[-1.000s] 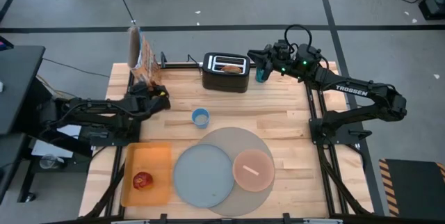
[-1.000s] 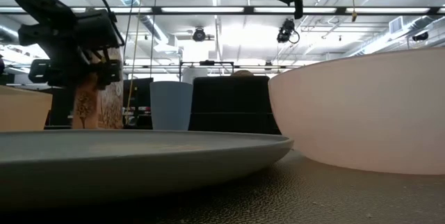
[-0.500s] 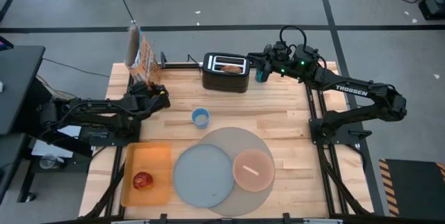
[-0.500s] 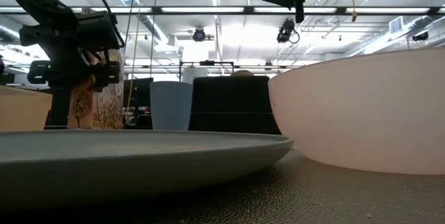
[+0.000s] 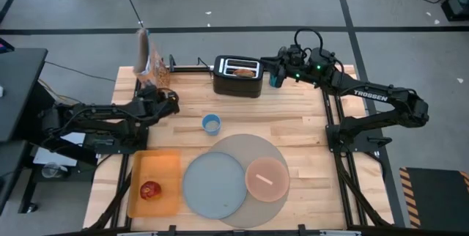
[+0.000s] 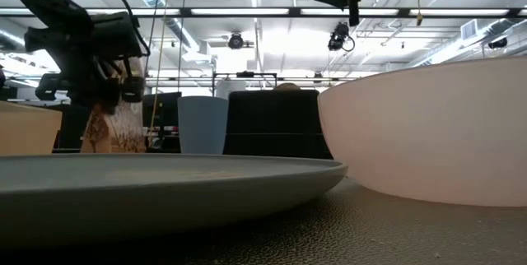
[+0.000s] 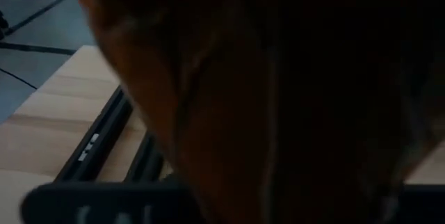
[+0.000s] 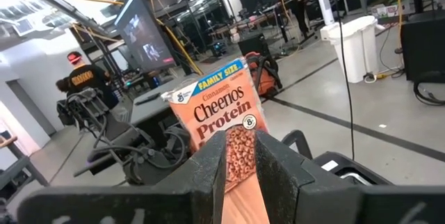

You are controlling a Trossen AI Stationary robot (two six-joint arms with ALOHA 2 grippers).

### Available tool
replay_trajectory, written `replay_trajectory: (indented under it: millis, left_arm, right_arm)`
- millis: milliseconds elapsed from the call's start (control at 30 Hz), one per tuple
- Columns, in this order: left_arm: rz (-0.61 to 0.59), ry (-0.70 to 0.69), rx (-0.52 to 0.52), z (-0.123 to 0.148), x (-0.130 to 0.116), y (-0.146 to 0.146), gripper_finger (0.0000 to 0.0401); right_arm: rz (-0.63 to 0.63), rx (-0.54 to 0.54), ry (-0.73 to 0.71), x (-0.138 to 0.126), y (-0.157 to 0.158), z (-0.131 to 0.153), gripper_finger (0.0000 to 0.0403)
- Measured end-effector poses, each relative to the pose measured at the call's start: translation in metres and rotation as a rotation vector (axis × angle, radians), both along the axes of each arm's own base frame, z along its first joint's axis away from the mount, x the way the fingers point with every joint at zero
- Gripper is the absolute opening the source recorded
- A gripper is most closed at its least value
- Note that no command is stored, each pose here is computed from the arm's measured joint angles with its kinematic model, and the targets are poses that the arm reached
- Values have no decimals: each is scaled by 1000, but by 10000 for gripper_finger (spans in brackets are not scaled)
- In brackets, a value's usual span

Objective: Arrange a breakfast setting
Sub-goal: Pour the cereal into the light pink bowl

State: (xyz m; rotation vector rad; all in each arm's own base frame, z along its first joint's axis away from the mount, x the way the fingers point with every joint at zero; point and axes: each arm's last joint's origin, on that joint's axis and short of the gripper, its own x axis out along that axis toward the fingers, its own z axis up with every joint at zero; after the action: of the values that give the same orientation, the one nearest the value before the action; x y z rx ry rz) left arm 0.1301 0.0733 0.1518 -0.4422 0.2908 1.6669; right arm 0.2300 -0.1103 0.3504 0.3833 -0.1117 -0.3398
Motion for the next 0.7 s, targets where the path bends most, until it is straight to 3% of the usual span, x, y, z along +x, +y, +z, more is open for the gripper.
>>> replay_trajectory:
  millis: [233,533,700]
  left_arm:
    - [-79,-37,-58,22,4,-5,10]
    - [-162,-40,-44,63,-3,-14,13]
    - [-318,-18,-30,102,-2,-17,14]
  right_arm:
    - [3,-7,2,0,0,0,82]
    - [1,-10,2,0,0,0,82]
    - [28,-12,2,-2,-3,1,82]
